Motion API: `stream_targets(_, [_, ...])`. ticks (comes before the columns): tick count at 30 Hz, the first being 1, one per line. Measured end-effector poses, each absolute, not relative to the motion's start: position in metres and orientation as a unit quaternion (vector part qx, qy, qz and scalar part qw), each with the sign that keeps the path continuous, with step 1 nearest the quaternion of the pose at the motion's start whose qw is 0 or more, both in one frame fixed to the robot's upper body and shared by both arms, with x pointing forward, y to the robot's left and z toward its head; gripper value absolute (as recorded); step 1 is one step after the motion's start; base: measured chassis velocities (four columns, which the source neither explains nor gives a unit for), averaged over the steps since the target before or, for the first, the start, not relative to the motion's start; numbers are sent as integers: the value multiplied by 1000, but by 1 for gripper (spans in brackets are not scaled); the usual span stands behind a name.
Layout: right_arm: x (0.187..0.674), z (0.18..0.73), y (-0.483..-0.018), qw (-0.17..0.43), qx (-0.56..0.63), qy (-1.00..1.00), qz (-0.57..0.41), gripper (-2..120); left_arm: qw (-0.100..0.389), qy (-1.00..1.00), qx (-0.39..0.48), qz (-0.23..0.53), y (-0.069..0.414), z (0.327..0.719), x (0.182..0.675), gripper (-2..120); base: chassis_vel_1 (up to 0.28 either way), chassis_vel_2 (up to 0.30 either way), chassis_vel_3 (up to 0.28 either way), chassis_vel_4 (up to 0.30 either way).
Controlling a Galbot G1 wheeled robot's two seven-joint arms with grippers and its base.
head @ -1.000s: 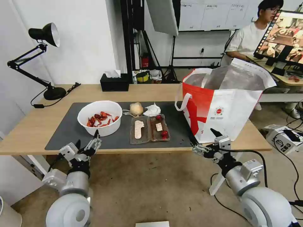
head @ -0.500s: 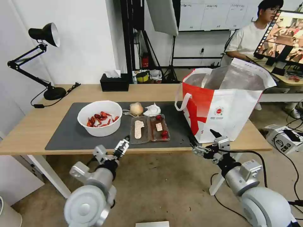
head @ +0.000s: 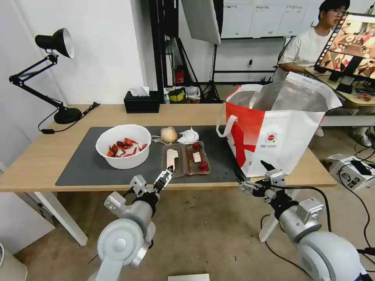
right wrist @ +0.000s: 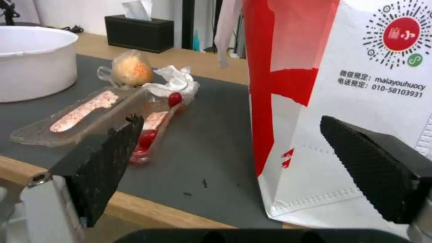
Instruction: Pick up the trash from the table and place it into the takeout bag.
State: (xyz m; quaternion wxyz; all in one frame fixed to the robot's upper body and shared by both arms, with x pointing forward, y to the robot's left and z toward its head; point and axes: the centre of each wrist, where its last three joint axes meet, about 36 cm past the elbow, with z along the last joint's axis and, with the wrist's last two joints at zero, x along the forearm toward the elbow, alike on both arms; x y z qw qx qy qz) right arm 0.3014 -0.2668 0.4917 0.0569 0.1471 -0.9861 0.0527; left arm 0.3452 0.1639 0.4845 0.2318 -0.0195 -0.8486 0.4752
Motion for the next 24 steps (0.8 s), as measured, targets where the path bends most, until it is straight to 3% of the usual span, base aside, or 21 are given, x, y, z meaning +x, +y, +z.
stream_targets(24, [301,486,-268,61,139,-987,48,100,241,-845,-16,477,153,472,364,100,0,0,0,0])
